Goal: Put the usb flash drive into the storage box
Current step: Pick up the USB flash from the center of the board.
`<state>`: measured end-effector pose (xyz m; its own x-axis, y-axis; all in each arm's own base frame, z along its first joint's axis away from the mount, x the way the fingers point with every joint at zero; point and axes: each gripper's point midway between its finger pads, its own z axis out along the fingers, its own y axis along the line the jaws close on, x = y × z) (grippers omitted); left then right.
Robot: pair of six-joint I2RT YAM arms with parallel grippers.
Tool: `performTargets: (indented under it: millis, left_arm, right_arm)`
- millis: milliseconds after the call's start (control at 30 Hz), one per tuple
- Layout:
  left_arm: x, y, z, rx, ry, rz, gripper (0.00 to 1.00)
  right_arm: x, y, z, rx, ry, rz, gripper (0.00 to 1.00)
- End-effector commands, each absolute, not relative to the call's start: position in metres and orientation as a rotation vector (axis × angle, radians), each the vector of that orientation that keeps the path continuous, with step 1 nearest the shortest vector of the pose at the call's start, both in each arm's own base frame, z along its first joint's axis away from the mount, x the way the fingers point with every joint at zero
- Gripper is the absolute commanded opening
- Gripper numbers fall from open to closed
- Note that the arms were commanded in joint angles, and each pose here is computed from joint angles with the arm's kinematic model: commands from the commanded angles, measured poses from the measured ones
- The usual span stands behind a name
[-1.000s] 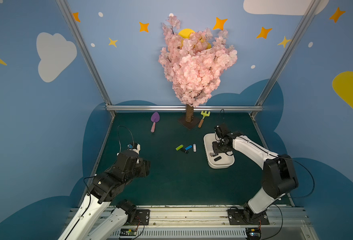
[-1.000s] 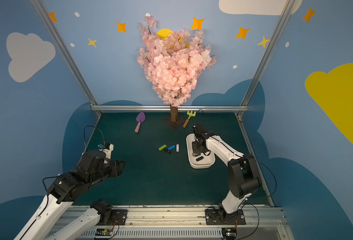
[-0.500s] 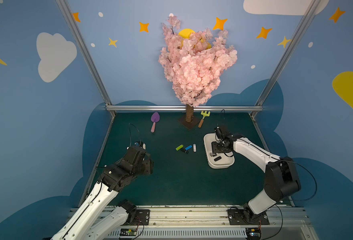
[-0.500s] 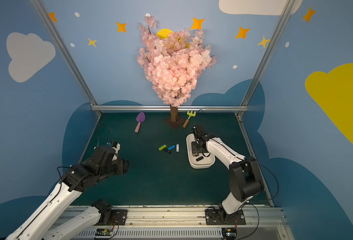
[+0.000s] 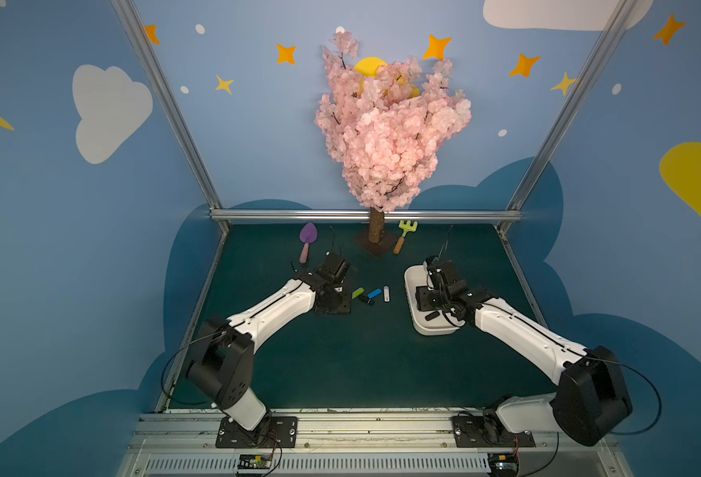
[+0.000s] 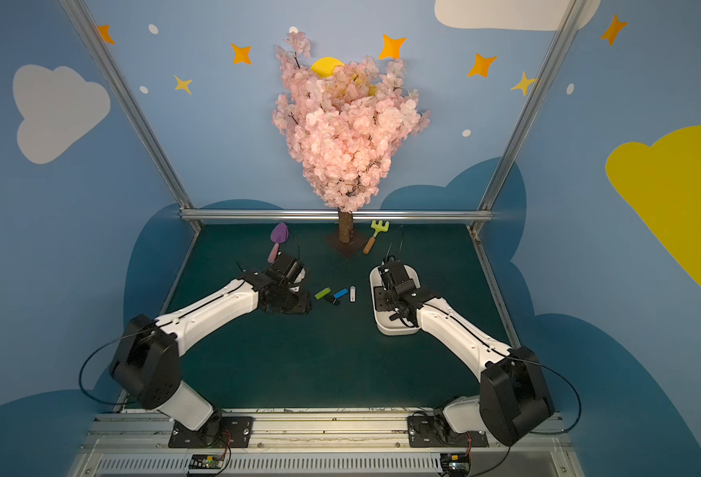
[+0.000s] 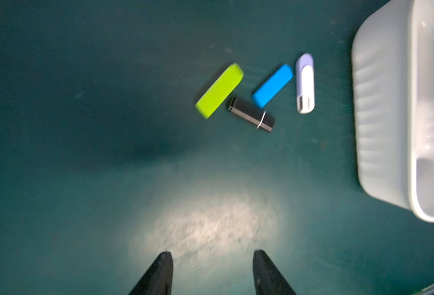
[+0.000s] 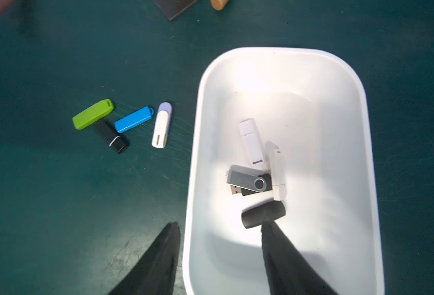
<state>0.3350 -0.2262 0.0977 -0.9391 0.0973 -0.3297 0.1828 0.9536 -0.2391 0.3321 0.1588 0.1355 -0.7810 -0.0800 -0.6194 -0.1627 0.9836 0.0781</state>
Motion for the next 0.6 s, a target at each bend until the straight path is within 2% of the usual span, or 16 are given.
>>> performTargets:
  millis: [0, 267, 567]
  left_arm:
    - [0.368, -0.247, 0.088, 0.41, 2.737, -0.444, 0.54]
    - [0.413, -0.257, 0.064, 0.551, 2.794, -0.325, 0.53]
    - [0.418, -0.255, 0.029, 0.676, 2.876, -0.267, 0.53]
  right_arm:
    - [0.337, 0.154, 0.143, -0.087, 2.444, 0.214, 0.55]
    - [0.338, 0.151, 0.143, -0.072, 2.45, 0.206, 0.55]
    - [0.338, 0.154, 0.138, -0.077, 2.473, 0.216, 0.55]
